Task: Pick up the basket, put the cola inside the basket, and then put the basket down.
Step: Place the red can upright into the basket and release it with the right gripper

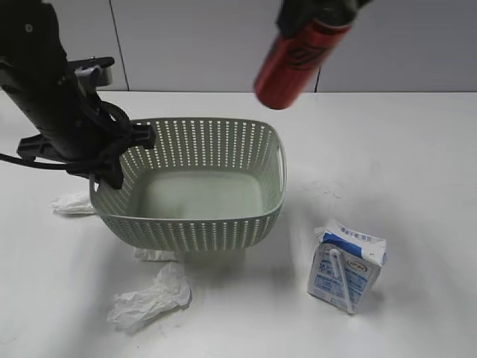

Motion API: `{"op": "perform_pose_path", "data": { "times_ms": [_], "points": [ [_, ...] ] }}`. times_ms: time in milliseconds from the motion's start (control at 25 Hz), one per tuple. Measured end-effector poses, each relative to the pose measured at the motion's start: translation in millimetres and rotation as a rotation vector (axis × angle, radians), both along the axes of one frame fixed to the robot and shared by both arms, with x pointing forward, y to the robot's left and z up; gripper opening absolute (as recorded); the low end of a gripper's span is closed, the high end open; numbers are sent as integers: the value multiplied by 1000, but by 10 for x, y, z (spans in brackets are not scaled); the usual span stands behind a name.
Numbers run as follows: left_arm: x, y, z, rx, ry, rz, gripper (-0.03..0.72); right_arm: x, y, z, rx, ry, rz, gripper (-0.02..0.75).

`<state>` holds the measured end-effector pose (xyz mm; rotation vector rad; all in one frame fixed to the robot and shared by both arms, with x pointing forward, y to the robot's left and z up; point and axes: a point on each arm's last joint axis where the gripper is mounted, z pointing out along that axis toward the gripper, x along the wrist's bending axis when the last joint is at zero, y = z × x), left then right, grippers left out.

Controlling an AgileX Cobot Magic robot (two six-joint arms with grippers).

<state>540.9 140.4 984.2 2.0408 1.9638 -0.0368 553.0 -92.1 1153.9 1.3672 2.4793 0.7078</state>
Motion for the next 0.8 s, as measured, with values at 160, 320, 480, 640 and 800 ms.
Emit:
{"op": "perform_pose_path", "data": {
  "times_ms": [160, 320, 480, 640, 800],
  "points": [
    [8, -4, -39, 5, 11, 0, 2, -21, 606, -203, -8, 21, 126, 507],
    [11, -1, -42, 9, 9, -3, 2, -24, 982, -654, -67, 105, 191, 507],
    [12, 5, -43, 18, 5, -8, 2, 42, 1130, -1063, -128, 181, 204, 507],
    [9, 11, -49, 27, 10, -12, 2, 57, 1164, -1174, -132, 210, 204, 507],
    [10, 11, -49, 27, 9, -12, 2, 29, 1194, -1170, -93, 241, 213, 508]
  ]
}}
